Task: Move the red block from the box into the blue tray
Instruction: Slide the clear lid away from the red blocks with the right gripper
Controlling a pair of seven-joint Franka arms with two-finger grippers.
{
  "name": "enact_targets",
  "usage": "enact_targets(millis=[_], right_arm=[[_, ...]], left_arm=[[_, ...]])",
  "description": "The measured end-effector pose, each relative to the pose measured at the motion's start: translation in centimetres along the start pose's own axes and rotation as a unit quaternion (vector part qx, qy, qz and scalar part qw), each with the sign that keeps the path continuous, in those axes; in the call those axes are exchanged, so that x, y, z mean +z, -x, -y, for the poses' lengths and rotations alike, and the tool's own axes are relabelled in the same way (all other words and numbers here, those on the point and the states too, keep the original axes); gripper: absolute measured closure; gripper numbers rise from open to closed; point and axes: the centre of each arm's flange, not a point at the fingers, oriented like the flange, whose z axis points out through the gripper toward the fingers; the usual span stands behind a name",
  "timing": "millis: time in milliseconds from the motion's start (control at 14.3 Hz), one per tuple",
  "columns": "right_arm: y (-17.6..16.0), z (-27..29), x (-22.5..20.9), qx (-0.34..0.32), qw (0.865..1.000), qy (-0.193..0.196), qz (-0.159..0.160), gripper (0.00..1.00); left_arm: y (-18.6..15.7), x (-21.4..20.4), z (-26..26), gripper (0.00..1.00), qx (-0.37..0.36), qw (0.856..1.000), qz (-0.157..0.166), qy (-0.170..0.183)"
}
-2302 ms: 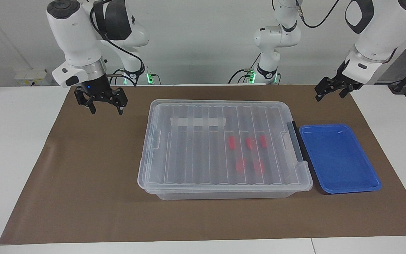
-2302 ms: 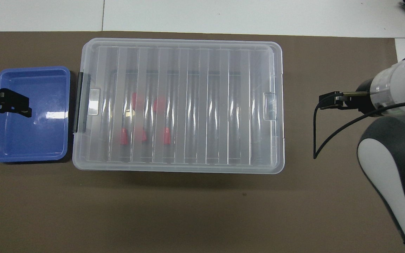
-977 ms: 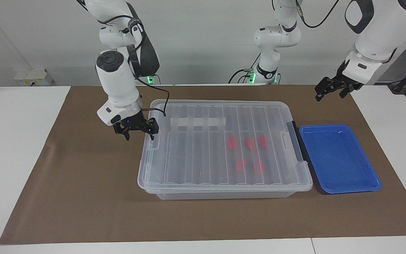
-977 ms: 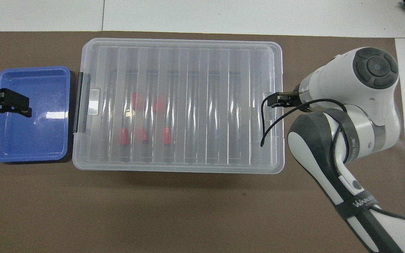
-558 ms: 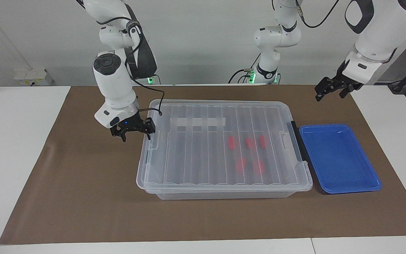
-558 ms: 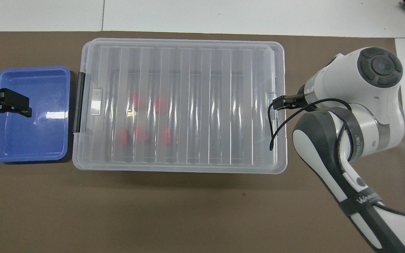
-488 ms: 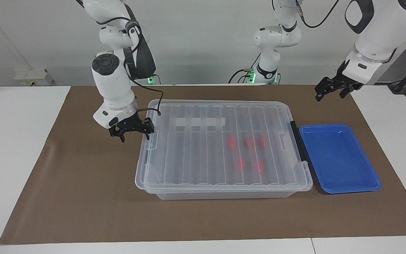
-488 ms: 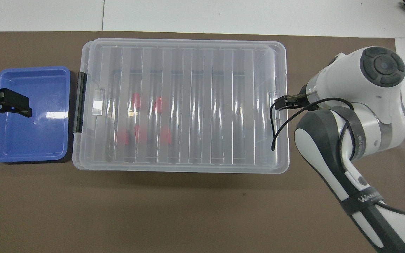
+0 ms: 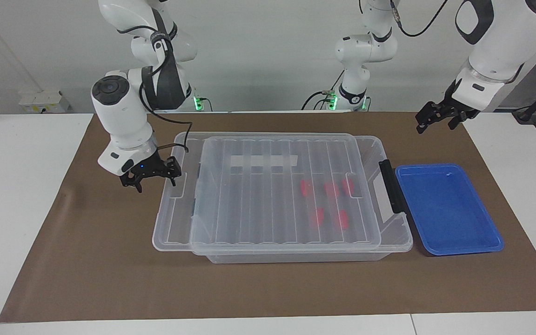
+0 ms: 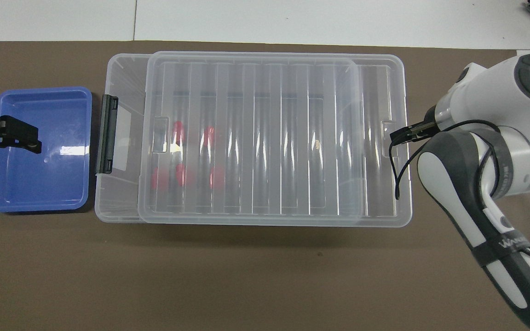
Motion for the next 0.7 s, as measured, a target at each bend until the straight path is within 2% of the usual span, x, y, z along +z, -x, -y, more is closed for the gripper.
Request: enact_targets(millis=[349, 698], right_arm=[[1.4, -5.6, 0.1, -0.077, 0.997, 0.008, 0.008, 0.0], [2.6, -9.6, -0.1, -0.169, 0.985, 0.014, 0.011, 0.0]], left_arm=[[0.0, 0.0, 0.0, 0.0, 0.0, 1.0, 0.0, 0.0], [0.0, 0.0, 0.0, 0.0, 0.0, 1.0, 0.0, 0.0]])
